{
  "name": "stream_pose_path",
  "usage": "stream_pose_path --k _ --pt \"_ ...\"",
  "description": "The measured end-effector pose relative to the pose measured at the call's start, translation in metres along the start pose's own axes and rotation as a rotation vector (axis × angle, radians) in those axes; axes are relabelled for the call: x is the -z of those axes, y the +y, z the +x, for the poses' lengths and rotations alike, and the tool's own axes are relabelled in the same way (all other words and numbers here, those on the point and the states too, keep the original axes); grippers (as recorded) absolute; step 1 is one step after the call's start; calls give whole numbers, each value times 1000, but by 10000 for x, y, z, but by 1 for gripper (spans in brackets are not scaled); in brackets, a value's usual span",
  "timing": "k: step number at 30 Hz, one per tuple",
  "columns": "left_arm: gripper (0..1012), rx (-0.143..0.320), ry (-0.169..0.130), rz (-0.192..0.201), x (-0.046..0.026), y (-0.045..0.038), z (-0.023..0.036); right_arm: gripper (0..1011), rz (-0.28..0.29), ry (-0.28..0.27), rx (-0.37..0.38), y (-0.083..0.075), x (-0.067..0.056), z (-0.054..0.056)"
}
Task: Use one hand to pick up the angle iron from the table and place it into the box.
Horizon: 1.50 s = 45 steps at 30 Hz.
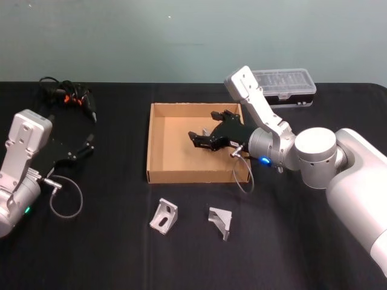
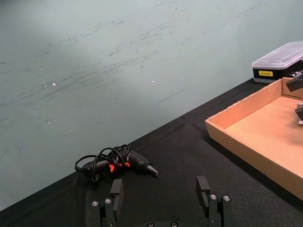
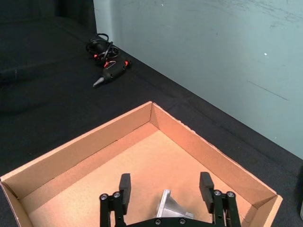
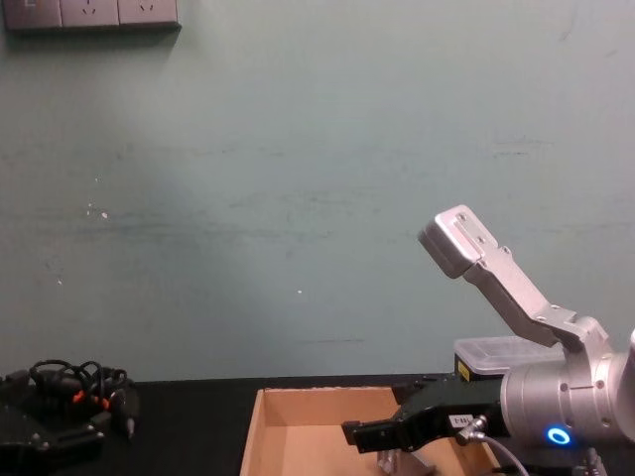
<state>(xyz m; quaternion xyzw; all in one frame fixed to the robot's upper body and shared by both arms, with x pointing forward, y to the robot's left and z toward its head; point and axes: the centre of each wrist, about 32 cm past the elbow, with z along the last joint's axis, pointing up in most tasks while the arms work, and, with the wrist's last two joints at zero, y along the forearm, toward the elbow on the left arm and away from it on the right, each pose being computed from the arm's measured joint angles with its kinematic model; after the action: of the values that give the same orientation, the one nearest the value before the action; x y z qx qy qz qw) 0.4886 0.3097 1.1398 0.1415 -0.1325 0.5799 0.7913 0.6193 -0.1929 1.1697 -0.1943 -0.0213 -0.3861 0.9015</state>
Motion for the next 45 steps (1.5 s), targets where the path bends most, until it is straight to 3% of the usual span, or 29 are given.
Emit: stream_pose_path --k 4,9,19,27,31,35,37,45 --pt "1011 0 0 0 0 0 0 997 1 0 0 0 -1 0" --pt "1011 0 0 0 0 0 0 1002 14 2 5 -43 16 -4" --pt "1011 0 0 0 0 0 0 1002 68 4 4 -324 52 -23" --pt "1011 0 0 0 0 0 0 1002 130 2 -35 -854 128 -117" --pt "1012 0 0 0 0 0 0 1002 175 10 -67 -1242 205 -263" --pt "1011 0 0 0 0 0 0 1003 200 20 -84 -1468 259 -349" --pt "1011 0 0 0 0 0 0 1002 216 36 -106 -1662 315 -430" --pt "1011 0 0 0 0 0 0 1002 190 66 -197 -1982 498 -621"
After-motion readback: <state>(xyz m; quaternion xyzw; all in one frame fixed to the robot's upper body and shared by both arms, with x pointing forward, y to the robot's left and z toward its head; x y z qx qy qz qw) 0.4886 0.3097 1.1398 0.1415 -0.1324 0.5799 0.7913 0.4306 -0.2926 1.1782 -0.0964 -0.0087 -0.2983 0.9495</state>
